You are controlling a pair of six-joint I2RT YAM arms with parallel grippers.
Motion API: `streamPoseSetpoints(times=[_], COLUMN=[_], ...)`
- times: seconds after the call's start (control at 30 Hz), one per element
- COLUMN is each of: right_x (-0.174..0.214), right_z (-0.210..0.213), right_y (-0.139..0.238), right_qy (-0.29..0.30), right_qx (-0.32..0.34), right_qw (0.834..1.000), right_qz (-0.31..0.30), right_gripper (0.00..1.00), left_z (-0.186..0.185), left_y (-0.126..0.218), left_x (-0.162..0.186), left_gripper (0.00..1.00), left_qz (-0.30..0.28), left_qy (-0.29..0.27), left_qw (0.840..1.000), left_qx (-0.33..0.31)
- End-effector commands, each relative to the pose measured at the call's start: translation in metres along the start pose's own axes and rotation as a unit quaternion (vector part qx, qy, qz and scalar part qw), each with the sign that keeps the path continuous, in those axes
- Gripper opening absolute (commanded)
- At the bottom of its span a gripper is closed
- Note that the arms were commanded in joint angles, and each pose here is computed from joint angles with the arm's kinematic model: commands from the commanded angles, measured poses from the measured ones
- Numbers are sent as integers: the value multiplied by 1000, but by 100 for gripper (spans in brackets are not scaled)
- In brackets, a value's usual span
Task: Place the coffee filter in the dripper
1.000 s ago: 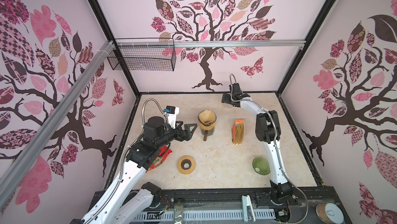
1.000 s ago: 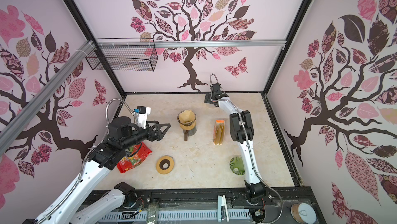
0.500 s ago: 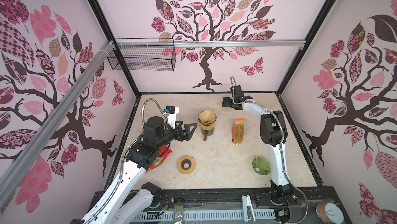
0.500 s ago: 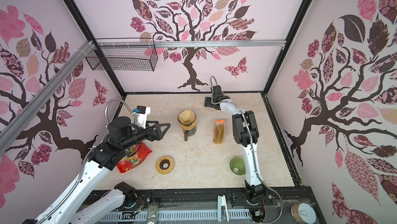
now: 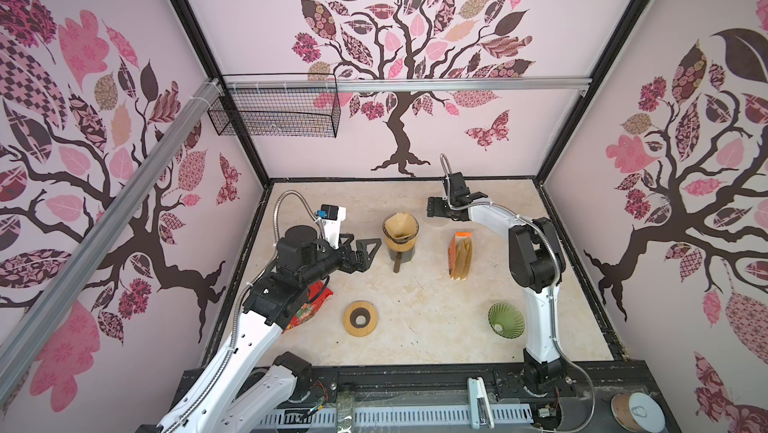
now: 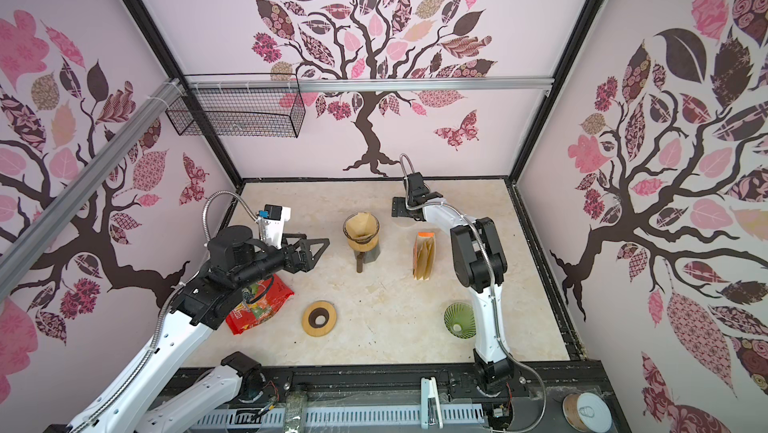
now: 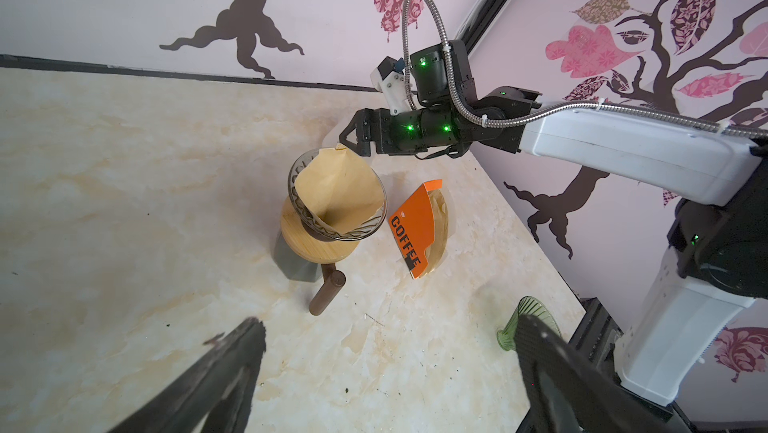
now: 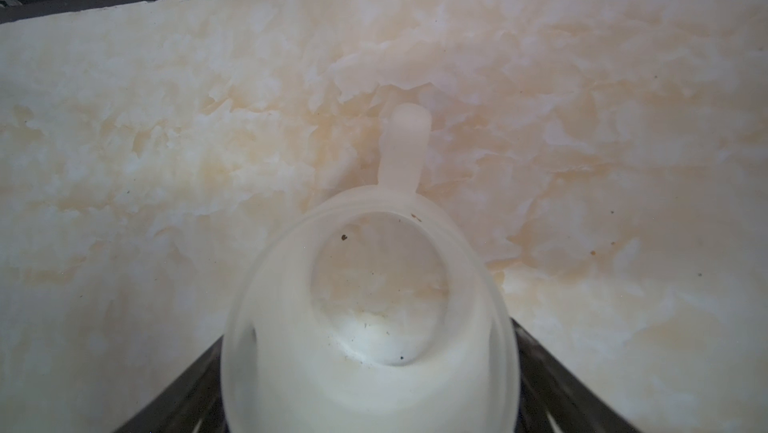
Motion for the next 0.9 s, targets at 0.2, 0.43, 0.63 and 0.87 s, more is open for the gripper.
streamPoseSetpoints(times=[0.2,0.43,0.63,0.87], right_x=[1,20,30,38], right_z=[20,33,27,20], right_y=[31,39,41,46], right_qy=[30,42,48,55], right_qx=[-13,-19,1,17], right_qw=[999,999,999,998], right_qz=[-8,9,20,22], right_gripper=[89,89,90,94], left_z=[4,3,3,3], left_y=[0,1,2,2], left_x=[2,2,1,1], left_gripper=[97,97,97,97], left_qz=[-5,-6,-9,-10], left_qy=[-1,-1,-2,-3], left_qw=[1000,1000,1000,1000], left_qx=[-1,-1,0,-2])
Point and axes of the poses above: each gripper's point midway between its finger pads, its own y axis back along the fingers, its own z axis along the line the jaws close on, x = y × z, the point moved 3 cm from there along y, back along the fingers, and after that the axes turned 11 degrees about y, right-handed, at the moved point
